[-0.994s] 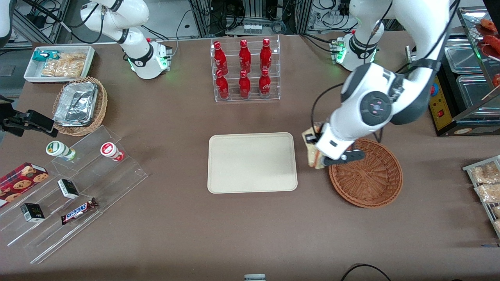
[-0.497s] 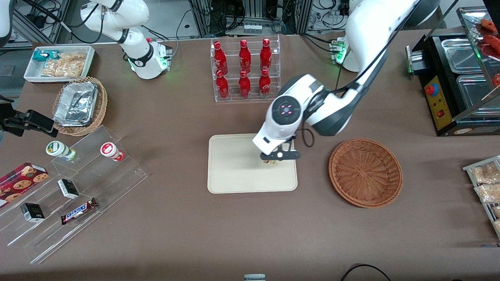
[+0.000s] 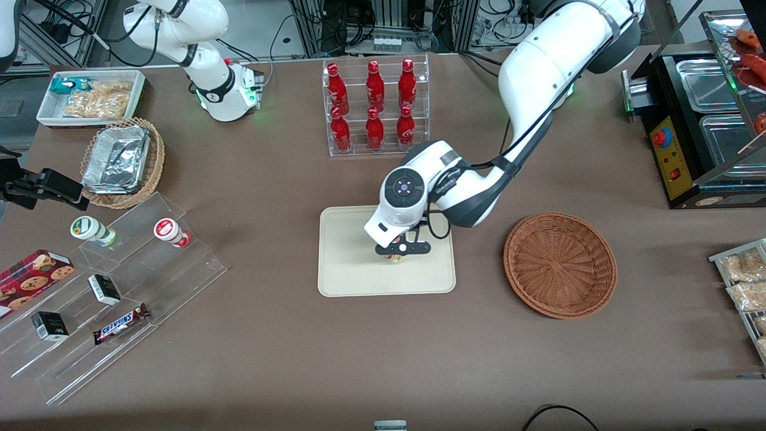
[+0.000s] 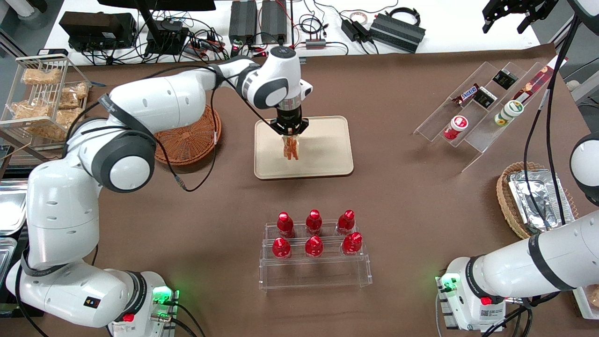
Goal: Place sandwich from basket to tray
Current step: 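Lift the sandwich with the left gripper and carry it over the cream tray, then lower the sandwich onto the tray and open the left gripper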
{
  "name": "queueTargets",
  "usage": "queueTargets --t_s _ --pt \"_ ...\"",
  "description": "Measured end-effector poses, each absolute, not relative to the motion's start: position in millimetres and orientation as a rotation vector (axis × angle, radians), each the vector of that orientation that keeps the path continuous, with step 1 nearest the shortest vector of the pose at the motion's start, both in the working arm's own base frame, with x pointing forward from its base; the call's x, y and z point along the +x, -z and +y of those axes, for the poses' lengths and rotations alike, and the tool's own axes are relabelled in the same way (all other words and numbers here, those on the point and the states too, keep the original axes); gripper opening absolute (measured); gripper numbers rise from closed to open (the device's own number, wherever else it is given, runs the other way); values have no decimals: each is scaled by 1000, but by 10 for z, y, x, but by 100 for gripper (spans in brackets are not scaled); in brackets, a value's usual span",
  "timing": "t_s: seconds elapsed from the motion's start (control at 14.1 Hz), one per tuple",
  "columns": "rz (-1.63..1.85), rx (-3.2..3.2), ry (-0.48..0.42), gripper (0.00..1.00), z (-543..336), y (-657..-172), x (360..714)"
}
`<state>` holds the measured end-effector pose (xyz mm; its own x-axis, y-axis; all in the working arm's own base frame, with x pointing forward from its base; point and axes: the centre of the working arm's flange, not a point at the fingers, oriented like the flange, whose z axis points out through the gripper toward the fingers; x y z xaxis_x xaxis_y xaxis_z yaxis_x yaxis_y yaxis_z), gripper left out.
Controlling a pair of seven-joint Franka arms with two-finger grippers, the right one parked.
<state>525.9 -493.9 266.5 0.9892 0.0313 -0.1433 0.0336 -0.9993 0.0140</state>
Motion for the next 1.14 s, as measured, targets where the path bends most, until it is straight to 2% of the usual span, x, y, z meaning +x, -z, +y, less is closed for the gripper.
queueTargets --t_s 0.35,0.43,0.57,0.99,1.14 --pt "182 3084 195 19 -5023 -2420 5344" --pt "207 3079 191 24 -5019 -2418 5377" --pt "240 3064 155 40 -5026 -2451 5435" --pt "244 3060 -60 99 -4971 -2817 5717" --pt "296 3056 -166 100 -4770 -3133 5933"
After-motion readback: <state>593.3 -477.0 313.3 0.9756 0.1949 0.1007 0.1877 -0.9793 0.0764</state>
